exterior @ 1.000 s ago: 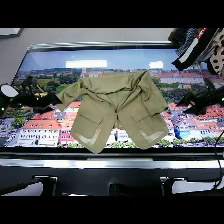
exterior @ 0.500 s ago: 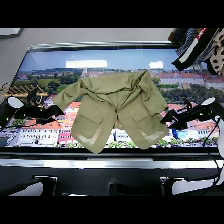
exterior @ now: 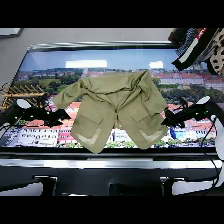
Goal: Fold the clothes and pants, and hang the long-sleeved shirts on hangers.
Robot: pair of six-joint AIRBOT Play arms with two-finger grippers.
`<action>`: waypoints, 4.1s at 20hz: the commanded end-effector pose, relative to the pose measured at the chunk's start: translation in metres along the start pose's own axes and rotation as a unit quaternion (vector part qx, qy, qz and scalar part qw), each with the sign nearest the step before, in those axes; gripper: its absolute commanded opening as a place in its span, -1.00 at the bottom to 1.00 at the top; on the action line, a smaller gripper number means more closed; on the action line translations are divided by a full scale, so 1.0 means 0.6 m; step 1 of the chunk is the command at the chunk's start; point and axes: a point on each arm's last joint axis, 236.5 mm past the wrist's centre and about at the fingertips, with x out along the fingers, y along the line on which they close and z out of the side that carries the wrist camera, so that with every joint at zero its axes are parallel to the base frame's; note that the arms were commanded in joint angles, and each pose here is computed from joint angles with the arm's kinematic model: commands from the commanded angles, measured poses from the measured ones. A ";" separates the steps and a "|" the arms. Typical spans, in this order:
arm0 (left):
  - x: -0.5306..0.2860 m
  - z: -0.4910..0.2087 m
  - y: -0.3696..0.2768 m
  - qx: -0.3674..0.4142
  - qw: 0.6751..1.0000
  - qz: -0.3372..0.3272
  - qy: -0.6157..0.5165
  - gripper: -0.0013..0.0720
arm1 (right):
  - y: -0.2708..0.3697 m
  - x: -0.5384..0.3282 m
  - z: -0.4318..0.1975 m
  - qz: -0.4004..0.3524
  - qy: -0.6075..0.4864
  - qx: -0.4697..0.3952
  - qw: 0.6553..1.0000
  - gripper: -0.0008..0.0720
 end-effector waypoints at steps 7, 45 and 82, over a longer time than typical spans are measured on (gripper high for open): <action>0.084 -0.046 -0.046 0.036 0.997 -0.015 0.062 0.43 | 0.051 -0.010 -0.011 0.056 0.008 0.017 0.998 -0.90; -0.368 0.200 -0.383 0.191 0.924 -0.064 -0.324 -0.92 | 0.425 -0.484 0.115 0.161 -0.365 -0.075 0.914 -0.91; 0.013 -0.188 -0.105 -0.036 0.999 0.035 -0.011 0.90 | 0.116 0.103 -0.153 0.014 -0.073 0.106 0.992 0.77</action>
